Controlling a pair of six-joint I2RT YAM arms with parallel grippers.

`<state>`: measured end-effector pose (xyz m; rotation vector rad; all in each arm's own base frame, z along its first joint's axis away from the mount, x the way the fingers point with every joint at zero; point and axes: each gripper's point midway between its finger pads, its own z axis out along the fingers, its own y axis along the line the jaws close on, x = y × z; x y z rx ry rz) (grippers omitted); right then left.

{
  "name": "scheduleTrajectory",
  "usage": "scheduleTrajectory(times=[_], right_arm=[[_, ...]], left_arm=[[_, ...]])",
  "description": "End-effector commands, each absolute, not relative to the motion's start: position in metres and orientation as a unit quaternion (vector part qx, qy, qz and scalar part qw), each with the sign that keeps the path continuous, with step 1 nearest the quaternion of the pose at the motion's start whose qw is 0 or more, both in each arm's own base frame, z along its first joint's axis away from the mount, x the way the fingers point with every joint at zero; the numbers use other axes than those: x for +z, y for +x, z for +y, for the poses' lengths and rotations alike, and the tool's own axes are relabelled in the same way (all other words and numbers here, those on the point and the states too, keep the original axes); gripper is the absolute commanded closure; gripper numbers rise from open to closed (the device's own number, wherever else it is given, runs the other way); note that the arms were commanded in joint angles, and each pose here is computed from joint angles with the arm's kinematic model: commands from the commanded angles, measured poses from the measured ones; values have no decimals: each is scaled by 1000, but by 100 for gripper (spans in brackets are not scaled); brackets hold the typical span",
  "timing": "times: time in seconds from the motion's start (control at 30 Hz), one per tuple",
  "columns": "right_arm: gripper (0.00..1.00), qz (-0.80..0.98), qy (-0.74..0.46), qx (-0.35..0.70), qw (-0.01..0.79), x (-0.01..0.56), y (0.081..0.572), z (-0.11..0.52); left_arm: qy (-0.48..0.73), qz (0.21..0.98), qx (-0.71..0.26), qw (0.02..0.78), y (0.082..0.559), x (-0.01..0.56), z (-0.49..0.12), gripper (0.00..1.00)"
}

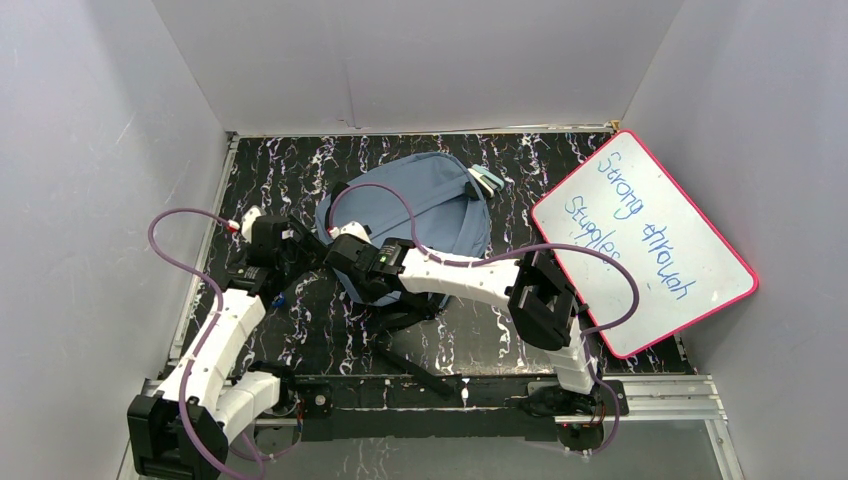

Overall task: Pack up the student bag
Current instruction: Zip the student bag at the center of the board.

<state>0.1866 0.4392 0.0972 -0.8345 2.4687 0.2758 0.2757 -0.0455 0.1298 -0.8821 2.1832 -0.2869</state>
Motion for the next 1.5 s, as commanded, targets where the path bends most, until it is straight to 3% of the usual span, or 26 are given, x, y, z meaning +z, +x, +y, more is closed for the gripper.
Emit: scheduleTrajectory(times=[0.0, 0.13, 0.63, 1.2, 1.47], right_arm=[[89, 902, -299, 119, 289, 119, 193, 445], [100, 900, -287, 130, 302, 128, 198, 441], [100, 871, -201, 388, 222, 152, 226, 421], [100, 876, -188, 392, 209, 144, 239, 410], [100, 877, -183, 390, 213, 143, 239, 404]], left_arm=[[-342, 855, -118, 373, 276, 128, -47, 16], [-332, 860, -133, 365, 275, 127, -54, 16], [-321, 870, -234, 293, 245, 111, -94, 20], [-295, 882, -253, 268, 235, 89, -146, 27], [-308, 880, -242, 269, 235, 74, -142, 42]])
